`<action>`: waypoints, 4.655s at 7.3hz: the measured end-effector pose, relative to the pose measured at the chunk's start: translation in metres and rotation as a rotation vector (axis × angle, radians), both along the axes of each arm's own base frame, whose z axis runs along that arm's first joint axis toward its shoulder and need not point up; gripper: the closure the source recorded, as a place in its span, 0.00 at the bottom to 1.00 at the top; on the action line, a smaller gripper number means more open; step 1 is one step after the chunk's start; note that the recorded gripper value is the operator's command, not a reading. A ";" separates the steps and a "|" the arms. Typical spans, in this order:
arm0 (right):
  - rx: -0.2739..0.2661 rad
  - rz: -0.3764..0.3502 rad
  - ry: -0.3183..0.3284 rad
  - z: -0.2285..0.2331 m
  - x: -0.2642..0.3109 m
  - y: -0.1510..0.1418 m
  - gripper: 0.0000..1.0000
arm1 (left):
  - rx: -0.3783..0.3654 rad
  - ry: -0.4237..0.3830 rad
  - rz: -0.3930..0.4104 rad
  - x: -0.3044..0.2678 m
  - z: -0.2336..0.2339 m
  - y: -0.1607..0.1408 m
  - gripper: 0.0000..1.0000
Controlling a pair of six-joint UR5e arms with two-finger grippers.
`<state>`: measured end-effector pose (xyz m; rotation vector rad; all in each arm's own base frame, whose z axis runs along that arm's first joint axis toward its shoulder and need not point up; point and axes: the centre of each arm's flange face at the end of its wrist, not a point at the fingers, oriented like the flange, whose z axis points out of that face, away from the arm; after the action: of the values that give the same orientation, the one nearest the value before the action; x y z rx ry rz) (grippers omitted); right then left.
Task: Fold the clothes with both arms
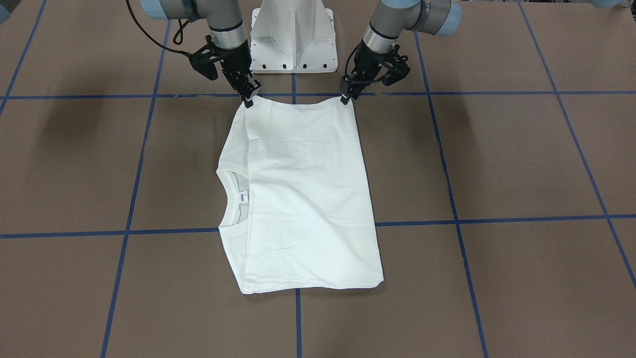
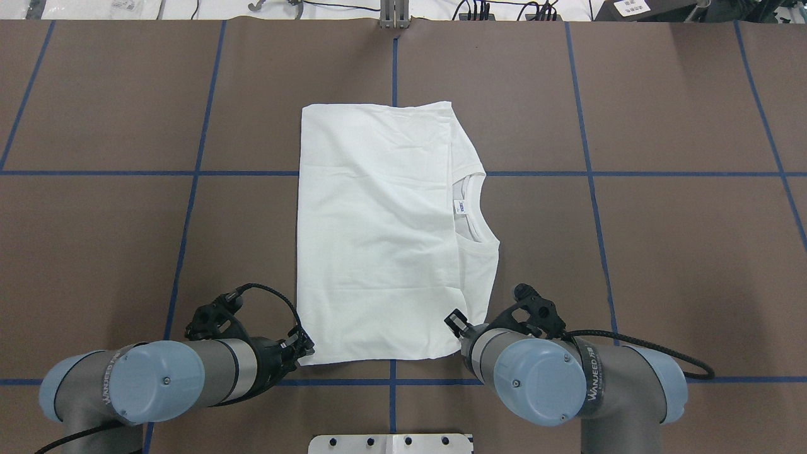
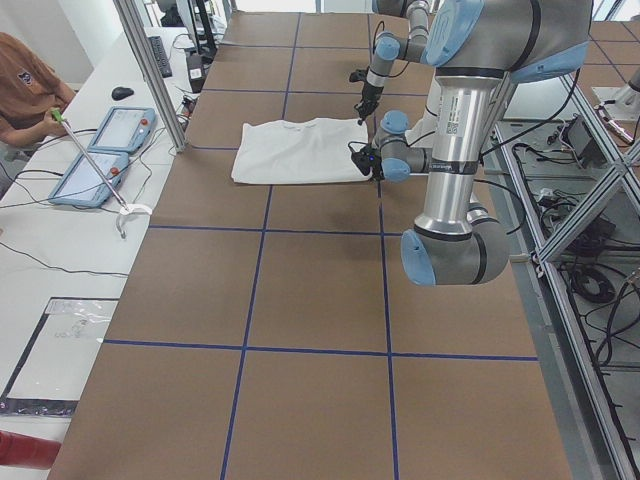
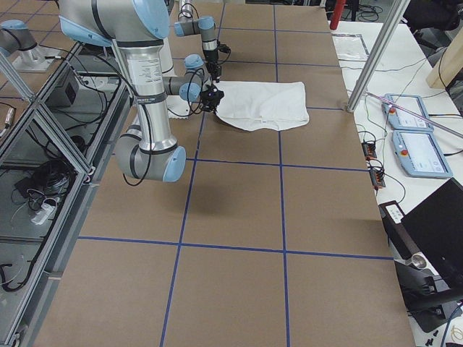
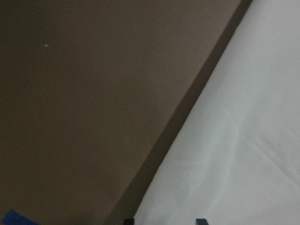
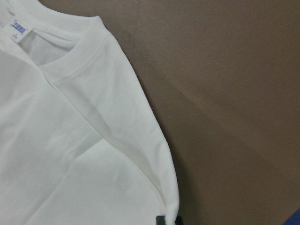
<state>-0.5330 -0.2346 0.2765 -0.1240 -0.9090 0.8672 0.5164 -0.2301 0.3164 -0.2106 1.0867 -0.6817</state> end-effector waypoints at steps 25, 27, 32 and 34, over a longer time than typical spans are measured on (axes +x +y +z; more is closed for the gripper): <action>0.069 -0.060 0.066 -0.026 0.016 -0.328 0.00 | 0.385 -0.115 -0.140 -0.039 -0.032 -0.307 0.43; 0.129 -0.130 0.094 0.003 0.039 -0.366 0.00 | 0.430 -0.150 -0.172 -0.049 -0.003 -0.358 0.43; 0.220 -0.300 0.136 0.095 0.168 -0.416 0.00 | 0.657 -0.213 0.039 -0.157 0.043 -0.404 0.42; 0.303 -0.406 0.143 0.143 0.256 -0.423 0.00 | 0.835 -0.256 0.202 -0.244 0.084 -0.397 0.42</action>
<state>-0.2766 -0.6571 0.4193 0.0170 -0.8325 0.3520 0.2721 -0.6270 0.4002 0.4694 1.0024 -0.0346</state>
